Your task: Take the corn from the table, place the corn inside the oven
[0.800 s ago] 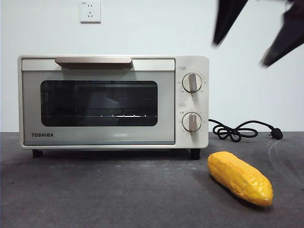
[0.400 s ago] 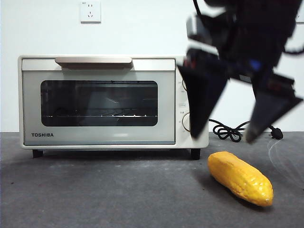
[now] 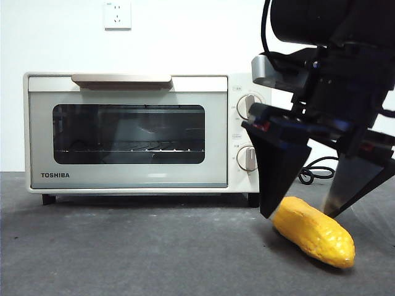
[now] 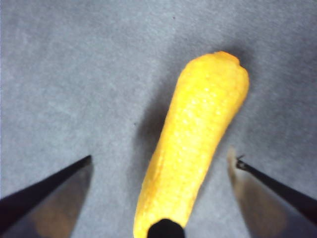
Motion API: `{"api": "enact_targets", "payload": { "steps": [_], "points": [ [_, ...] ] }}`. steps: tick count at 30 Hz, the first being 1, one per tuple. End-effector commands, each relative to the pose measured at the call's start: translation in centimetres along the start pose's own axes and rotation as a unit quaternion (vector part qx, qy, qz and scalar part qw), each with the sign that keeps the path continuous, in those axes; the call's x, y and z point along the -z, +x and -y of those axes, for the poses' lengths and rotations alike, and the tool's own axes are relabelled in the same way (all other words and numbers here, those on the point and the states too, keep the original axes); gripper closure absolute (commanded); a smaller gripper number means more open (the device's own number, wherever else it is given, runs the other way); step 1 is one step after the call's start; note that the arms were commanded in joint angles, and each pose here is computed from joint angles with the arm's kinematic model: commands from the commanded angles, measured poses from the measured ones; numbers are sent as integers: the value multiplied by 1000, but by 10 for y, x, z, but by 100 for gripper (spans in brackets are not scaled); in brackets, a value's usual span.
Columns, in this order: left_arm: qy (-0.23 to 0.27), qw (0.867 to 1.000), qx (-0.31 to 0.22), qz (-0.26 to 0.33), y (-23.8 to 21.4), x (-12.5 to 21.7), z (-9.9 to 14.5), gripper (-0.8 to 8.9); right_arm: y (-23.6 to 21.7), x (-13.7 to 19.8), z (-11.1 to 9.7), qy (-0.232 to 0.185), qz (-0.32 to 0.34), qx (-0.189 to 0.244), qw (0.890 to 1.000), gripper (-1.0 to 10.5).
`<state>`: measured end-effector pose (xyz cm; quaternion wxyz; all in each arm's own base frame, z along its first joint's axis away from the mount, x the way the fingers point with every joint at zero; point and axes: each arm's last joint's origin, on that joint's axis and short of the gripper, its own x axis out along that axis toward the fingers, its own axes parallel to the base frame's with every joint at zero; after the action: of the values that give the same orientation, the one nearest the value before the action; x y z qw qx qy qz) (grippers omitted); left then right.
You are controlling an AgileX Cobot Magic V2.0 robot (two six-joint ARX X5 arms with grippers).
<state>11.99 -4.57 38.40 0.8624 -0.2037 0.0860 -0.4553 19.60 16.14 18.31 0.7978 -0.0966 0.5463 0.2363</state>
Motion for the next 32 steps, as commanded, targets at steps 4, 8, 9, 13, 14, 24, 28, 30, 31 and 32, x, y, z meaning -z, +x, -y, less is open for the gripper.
{"api": "enact_targets", "payload": {
  "steps": [4, 8, 9, 13, 14, 24, 28, 30, 31, 32],
  "points": [
    [9, 1000, 2, 0, -1, 0, 1, 817, 12, 6, 1, 6, -17, 4, 1000, 516],
    [0, 1000, -2, -9, -1, 2, 0, 817, 20, 7, 2, 6, -32, 7, 999, 619],
    [-4, 1000, -3, -13, -1, 3, 0, 817, 21, 7, 2, 7, -35, 10, 999, 681],
    [-8, 1000, -7, -22, -1, 5, -1, 817, 21, 6, 3, 13, -31, 30, 999, 967],
    [-9, 1000, -8, -23, -1, 5, -1, 817, 20, 6, 3, 13, -30, 29, 999, 960],
    [-11, 999, -45, -16, 4, 5, -8, 819, -37, -2, -12, -2, 26, 7, 1000, 958],
    [-10, 997, -70, -25, 13, 7, -19, 819, -78, -4, -26, -18, 80, -21, 996, 958],
    [-5, 996, -89, -32, 20, 8, -26, 819, -101, -3, -33, -26, 111, -39, 993, 958],
    [-3, 994, -100, -36, 24, 10, -30, 819, -113, -3, -36, -31, 129, -49, 990, 958],
    [-1, 993, -110, -40, 28, 11, -33, 819, -124, -2, -39, -33, 144, -59, 987, 958]
  ]
}}
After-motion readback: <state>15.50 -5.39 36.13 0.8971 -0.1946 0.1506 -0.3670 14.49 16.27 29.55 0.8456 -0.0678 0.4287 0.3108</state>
